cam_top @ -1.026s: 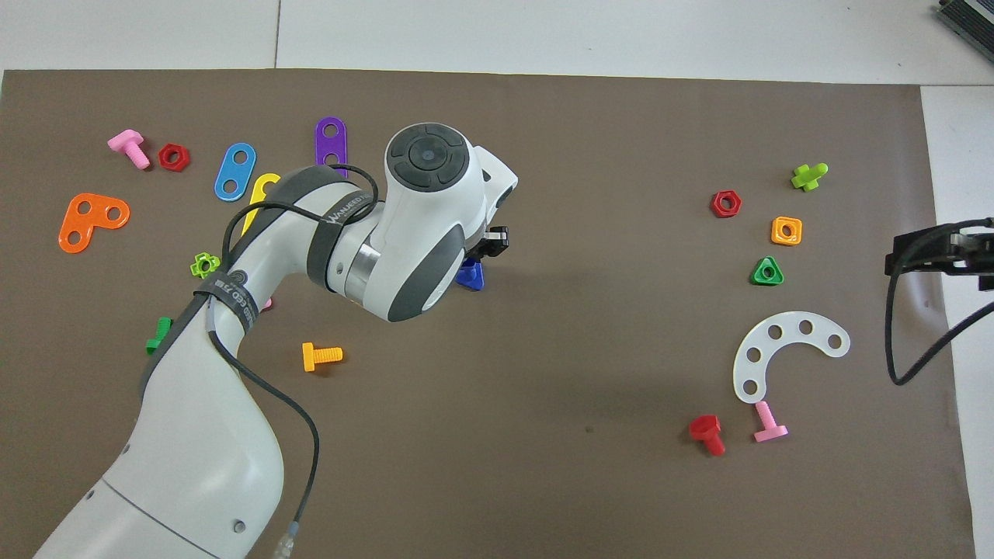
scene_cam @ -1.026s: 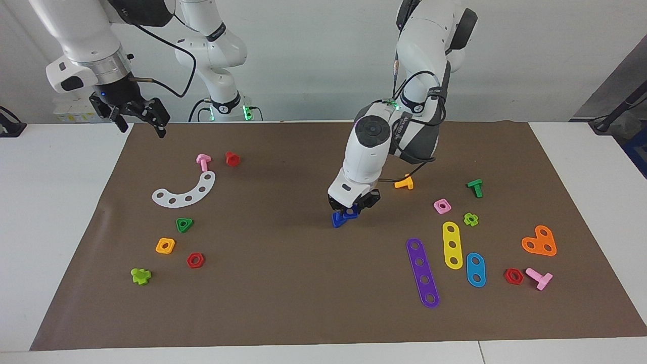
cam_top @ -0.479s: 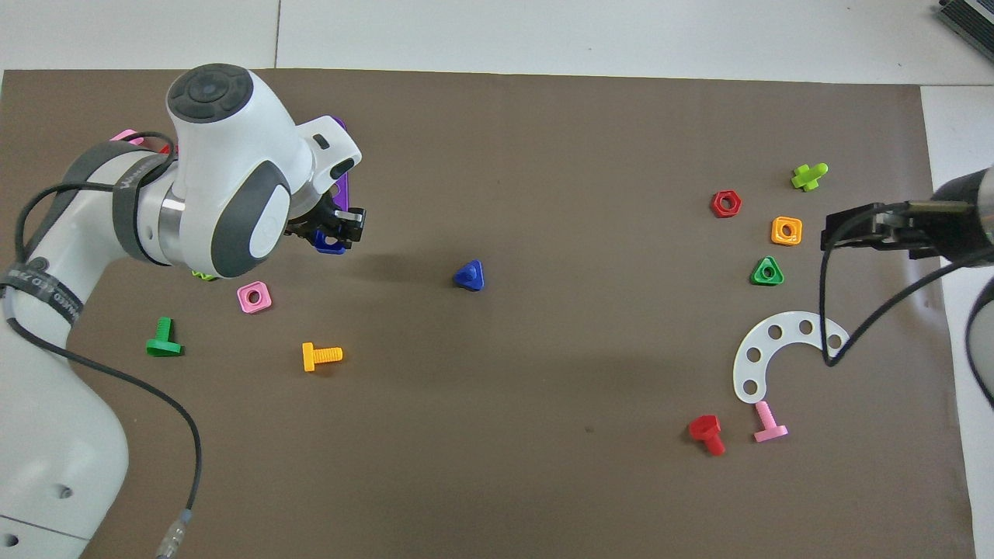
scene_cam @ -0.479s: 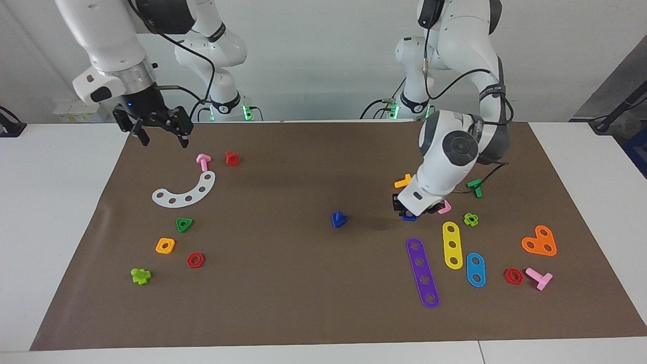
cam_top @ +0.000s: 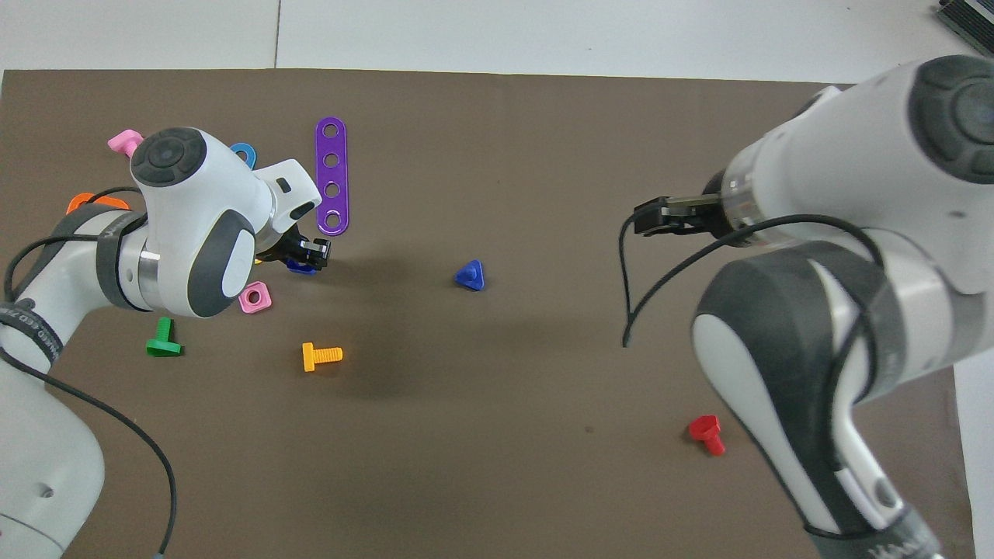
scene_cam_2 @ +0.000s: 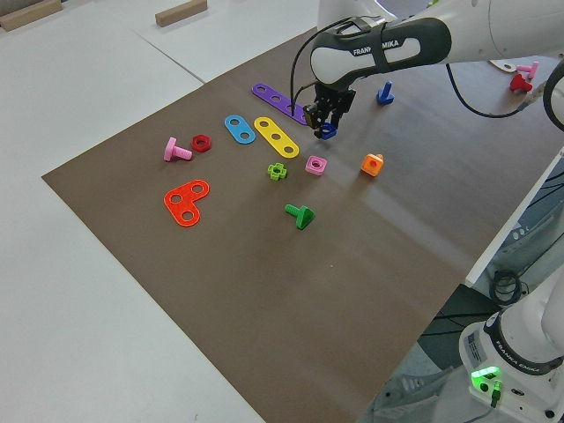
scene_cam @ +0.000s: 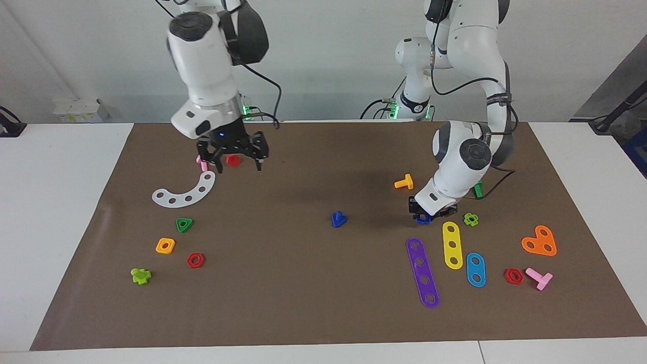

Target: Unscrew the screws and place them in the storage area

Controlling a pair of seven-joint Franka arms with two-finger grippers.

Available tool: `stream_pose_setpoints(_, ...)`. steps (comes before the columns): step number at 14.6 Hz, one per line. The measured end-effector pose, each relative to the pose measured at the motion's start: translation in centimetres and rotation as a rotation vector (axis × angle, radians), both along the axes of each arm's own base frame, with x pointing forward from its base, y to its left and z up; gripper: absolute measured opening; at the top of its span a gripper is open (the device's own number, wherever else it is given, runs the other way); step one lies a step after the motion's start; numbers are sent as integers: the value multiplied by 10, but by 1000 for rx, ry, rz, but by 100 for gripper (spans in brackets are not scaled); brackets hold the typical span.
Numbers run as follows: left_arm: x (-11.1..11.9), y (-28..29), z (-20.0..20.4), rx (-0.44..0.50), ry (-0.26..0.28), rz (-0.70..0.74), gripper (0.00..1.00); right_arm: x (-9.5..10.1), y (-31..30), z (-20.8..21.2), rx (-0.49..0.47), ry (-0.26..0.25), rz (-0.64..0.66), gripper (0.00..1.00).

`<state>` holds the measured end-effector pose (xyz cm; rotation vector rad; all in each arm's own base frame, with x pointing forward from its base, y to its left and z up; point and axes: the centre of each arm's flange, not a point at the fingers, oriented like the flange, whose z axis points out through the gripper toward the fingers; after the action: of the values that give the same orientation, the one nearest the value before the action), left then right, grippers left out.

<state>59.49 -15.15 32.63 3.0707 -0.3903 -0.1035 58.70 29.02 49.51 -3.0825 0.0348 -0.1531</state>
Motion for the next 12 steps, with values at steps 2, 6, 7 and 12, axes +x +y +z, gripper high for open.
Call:
stream_pose_setpoints(2, 2, 0, 10, -2, -15, 0, 91, 1, 46, -41, 10, -7, -15, 100)
stream_pose_setpoints(6, 22, 18, 79, 4, 1, 30, 100, 1, 107, -105, 19, -19, 15, 100)
stream_pose_setpoints(7, 28, 32, 107, 5, 3, 51, 100, -1, 122, -118, 18, -17, 24, 100)
stream_pose_setpoints(12, 21, 105, 225, 3, -75, 162, 100, 3, 142, -152, 19, -34, 43, 100)
